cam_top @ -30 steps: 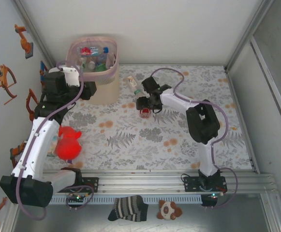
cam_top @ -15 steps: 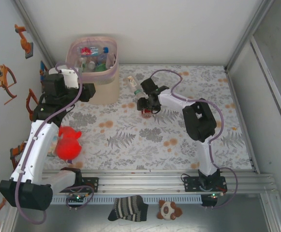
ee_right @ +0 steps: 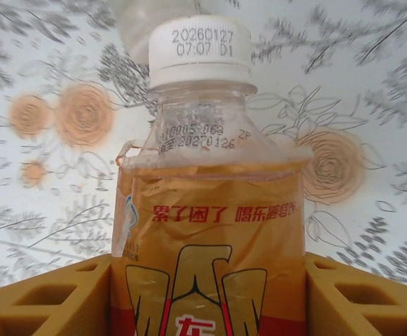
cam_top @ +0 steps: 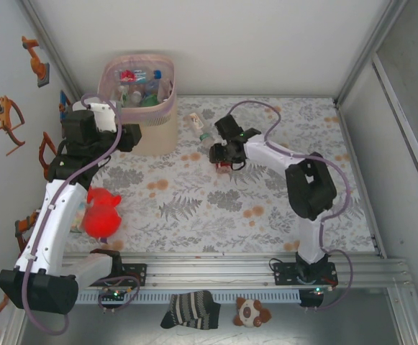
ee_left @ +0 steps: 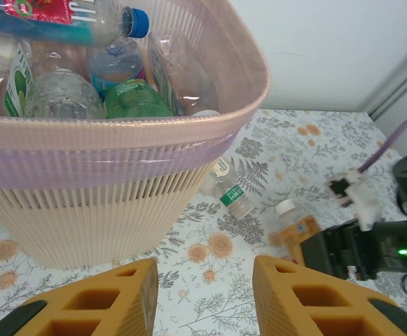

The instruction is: Put the plastic bottles in the bin

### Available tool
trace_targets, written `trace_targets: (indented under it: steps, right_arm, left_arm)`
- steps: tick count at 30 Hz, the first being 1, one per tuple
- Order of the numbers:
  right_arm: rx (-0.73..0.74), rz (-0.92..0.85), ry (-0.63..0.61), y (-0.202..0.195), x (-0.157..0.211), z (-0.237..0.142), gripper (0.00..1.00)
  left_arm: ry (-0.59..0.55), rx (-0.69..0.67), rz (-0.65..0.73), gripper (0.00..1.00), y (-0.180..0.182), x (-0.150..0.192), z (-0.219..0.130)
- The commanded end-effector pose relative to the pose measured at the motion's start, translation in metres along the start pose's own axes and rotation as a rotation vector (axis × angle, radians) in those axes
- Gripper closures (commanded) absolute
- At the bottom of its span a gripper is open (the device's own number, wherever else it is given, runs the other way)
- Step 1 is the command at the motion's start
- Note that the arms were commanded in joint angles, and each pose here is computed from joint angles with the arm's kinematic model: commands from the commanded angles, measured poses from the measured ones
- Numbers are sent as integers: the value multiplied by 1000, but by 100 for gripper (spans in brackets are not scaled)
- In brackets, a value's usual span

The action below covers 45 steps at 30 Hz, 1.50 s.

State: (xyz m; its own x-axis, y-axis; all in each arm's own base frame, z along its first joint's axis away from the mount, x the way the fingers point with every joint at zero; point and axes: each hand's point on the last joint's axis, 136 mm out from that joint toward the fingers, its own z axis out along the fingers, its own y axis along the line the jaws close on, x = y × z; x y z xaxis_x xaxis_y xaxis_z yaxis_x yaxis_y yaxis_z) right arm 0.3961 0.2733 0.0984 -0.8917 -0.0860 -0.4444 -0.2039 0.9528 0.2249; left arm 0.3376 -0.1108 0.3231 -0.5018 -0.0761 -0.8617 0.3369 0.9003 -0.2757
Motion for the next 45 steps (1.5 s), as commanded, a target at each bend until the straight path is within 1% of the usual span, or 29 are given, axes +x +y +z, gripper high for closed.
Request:
trace_targets:
  steps: [1, 4, 8, 15, 19, 26, 31, 36, 41, 45]
  right_arm:
    - [-11, -48, -129, 3, -25, -43, 41]
    - [-36, -88, -195, 9, -37, -70, 41]
    - [-75, -144, -290, 22, -59, -107, 41]
    - [-205, -206, -432, 57, -98, -160, 41]
    - [-295, -199, -487, 79, -119, -178, 42]
    - [-503, -168, -618, 127, -156, -212, 42]
    - [-605, -131, -713, 154, -183, -227, 43]
    - [-668, -98, -781, 176, -204, -231, 43]
    - [-706, -70, -816, 194, -221, -224, 43]
    - [-730, -41, -815, 204, -232, -213, 43]
  left_arm:
    - [-20, -19, -28, 60, 4, -4, -3]
    - [-13, -110, -77, 59, 23, -3, -6]
    - [-11, -164, -140, 59, 41, 0, -12]
    - [-21, -183, -170, 57, 49, 3, -24]
    - [-14, -181, -178, 57, 50, 8, -26]
    - [-13, -190, -187, 57, 52, 15, -33]
    - [-15, -181, -189, 57, 50, 15, -35]
    - [-14, -155, -199, 57, 45, 14, -35]
    - [-19, -145, -199, 57, 43, 11, -36]
    - [-19, -141, -199, 57, 42, 10, -36]
